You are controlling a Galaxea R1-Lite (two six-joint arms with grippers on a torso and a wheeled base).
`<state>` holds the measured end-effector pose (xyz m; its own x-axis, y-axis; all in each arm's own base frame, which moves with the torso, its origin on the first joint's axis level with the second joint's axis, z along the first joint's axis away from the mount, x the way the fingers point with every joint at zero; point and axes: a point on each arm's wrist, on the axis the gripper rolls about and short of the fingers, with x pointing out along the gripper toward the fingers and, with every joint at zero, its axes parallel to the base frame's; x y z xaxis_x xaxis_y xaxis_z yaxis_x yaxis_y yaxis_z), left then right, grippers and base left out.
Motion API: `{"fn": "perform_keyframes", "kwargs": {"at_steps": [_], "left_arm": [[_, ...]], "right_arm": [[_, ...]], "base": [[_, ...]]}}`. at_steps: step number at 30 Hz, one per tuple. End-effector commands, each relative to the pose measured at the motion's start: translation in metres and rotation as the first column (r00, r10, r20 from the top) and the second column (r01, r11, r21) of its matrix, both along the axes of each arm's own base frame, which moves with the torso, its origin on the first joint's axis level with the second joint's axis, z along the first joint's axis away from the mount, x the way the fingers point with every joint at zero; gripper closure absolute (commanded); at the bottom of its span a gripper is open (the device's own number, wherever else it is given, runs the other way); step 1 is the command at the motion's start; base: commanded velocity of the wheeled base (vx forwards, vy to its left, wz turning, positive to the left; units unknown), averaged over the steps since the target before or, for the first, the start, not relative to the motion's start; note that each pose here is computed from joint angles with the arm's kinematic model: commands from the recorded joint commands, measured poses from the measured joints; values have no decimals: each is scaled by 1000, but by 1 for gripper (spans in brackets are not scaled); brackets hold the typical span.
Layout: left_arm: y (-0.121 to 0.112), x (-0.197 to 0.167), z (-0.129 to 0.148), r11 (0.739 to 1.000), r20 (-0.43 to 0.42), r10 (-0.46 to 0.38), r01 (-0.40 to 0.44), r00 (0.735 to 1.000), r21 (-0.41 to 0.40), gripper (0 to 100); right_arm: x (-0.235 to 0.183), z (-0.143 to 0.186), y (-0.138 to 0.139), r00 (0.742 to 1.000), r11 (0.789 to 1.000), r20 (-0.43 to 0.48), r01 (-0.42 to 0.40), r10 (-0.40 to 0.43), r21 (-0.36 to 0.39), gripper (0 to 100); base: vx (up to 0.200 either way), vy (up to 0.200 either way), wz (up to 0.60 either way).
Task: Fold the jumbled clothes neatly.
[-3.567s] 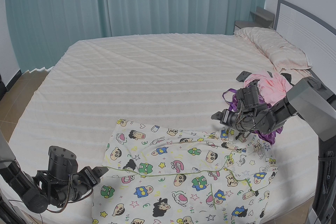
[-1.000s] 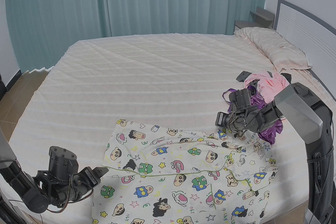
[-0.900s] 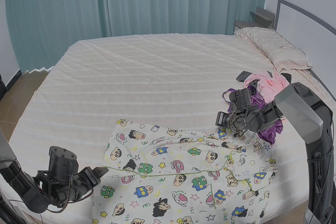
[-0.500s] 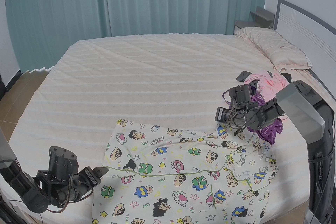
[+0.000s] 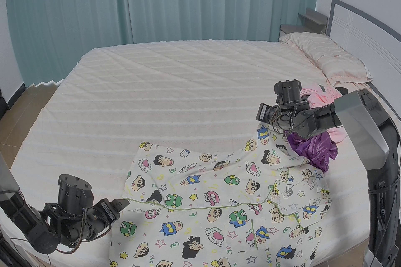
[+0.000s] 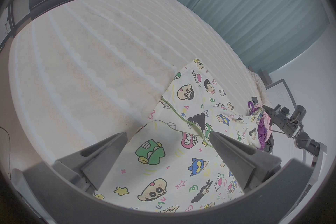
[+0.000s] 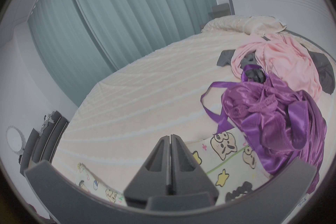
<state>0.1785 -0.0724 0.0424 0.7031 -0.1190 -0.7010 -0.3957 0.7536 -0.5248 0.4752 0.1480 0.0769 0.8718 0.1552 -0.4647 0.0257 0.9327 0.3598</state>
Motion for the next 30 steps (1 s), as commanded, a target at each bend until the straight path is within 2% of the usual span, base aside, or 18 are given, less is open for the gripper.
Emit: {"fn": "perform_keyframes", "kwargs": {"at_steps": [1, 6, 14, 20, 23, 28, 29, 30], "left_arm": [[0, 0, 0, 1000, 0, 1, -1, 1000, 0, 0], [0, 0, 0, 1000, 0, 1, -1, 1000, 0, 0], [0, 0, 0, 1000, -2, -1, 1, 1000, 1, 0], [0, 0, 0, 1000, -2, -1, 1, 1000, 1, 0], [0, 0, 0, 1000, -2, -1, 1, 1000, 1, 0], [0, 0, 0, 1000, -2, -1, 1, 1000, 1, 0], [0, 0, 0, 1000, -2, -1, 1, 1000, 1, 0], [0, 0, 0, 1000, -2, -1, 1, 1000, 1, 0]], "right_arm": [[10, -9, 10, 1000, 1000, 16, 9, -9, -7, 100], [13, -14, 19, 1000, 1000, 30, -3, 3, -5, 100], [30, -4, 30, 992, 1000, 127, 21, -22, 13, 100], [32, -13, 38, 992, 1000, 127, 15, -15, 7, 100], [35, -5, 39, 983, 999, 179, 26, -29, 23, 100], [34, -8, 39, 985, 1000, 172, 27, -29, 14, 100], [33, -10, 41, 987, 1000, 161, 22, -23, 8, 0], [32, -12, 41, 988, 1000, 156, 22, -22, 4, 0]], "base": [[0, 0, 0], [0, 0, 0], [0, 0, 0], [0, 0, 0], [0, 0, 0], [0, 0, 0], [0, 0, 0], [0, 0, 0]]}}
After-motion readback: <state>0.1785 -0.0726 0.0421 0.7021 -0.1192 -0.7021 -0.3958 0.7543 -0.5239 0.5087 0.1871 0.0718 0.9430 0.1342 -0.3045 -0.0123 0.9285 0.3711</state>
